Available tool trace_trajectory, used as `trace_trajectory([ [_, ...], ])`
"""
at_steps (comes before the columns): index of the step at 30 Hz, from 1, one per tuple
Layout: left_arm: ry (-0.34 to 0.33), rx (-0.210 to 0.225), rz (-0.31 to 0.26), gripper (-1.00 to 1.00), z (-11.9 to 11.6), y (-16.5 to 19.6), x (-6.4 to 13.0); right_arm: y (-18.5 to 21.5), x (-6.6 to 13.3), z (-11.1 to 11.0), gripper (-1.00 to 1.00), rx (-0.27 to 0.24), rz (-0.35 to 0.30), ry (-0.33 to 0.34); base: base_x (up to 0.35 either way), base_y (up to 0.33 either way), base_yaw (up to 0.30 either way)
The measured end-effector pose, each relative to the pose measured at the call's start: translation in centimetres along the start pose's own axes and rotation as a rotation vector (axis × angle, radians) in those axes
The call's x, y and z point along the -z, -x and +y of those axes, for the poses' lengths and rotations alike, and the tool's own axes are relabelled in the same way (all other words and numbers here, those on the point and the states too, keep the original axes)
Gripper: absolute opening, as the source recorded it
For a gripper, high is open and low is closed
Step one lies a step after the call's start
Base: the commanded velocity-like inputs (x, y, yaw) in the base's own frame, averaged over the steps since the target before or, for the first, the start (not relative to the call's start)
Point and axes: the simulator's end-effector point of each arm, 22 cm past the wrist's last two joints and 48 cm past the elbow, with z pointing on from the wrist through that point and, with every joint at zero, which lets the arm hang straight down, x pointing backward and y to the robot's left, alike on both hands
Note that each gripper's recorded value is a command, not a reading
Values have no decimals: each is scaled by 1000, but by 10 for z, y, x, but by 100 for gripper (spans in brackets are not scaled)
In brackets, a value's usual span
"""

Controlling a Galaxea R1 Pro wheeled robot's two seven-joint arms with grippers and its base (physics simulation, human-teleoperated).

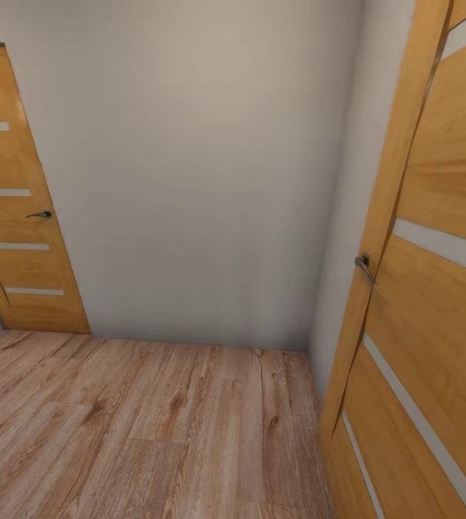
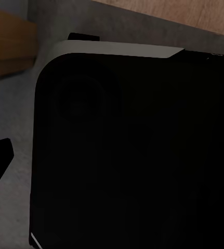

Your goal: Move the two storage containers from the living room to the garage. In the garage, place one container on the floor and stack the other container on top of it (either order is fine).

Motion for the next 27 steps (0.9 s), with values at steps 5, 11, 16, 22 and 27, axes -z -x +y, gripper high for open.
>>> trace_trajectory([
  [5,0,-1,1,100,0,-1,0,0,0,1,100,0,1,1,233,0,0],
  [11,0,-2,2,100,0,-1,0,-1,0,-1,100,2,6,0,314,0,0],
  [16,1,0,0,100,1,0,0,-1,0,2,100,13,2,4,0,0,0],
  [22,-5,3,-3,100,-2,1,0,-3,0,-1,100,15,10,2,0,0,0],
  [27,-8,5,-3,100,-3,1,0,-4,0,-3,100,16,9,0,76,0,0],
])
